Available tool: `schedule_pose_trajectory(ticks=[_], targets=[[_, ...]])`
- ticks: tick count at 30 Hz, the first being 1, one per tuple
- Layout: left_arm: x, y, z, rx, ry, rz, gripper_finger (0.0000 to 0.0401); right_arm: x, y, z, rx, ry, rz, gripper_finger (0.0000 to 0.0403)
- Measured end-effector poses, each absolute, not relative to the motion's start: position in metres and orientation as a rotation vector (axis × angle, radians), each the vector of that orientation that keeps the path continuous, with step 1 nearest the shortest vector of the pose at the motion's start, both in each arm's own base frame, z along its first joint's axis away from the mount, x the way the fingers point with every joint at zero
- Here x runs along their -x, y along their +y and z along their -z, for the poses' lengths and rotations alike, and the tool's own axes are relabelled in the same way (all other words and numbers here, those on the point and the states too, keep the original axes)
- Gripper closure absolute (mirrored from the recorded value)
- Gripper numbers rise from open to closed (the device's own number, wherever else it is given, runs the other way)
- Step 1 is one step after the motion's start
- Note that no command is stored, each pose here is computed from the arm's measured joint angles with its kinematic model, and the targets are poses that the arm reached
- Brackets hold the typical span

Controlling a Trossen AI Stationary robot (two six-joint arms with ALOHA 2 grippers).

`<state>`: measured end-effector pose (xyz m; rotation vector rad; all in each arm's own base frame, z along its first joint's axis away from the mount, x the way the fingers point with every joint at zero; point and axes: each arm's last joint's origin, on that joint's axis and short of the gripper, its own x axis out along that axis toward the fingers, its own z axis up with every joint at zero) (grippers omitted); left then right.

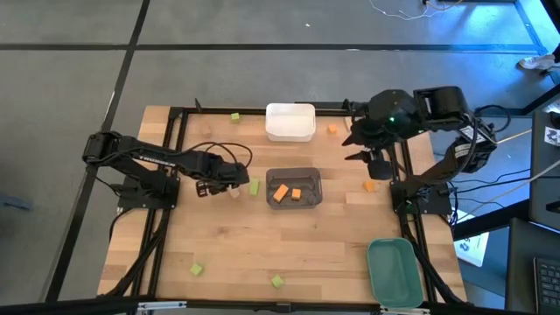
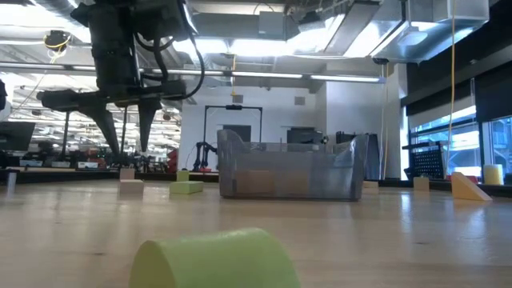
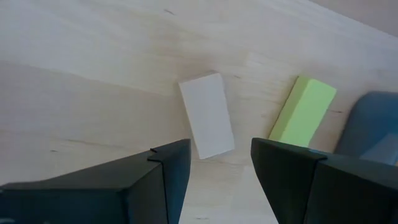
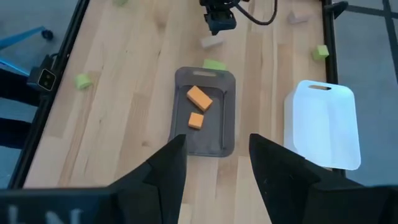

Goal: Sort & place blocks by color
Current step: Put the brown block into the white bin

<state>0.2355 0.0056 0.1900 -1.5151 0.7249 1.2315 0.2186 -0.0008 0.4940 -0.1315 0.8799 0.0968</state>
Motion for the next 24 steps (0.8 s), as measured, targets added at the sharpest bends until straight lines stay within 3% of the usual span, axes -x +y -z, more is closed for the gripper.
schedule_pose_trajectory(ticks=[24], targets=[[-0.25, 0.003, -0.163, 1.573, 0.807, -1.302, 0.024, -0.225, -0.001, -0.497, 0.133, 0.817, -0.095, 0.0228]])
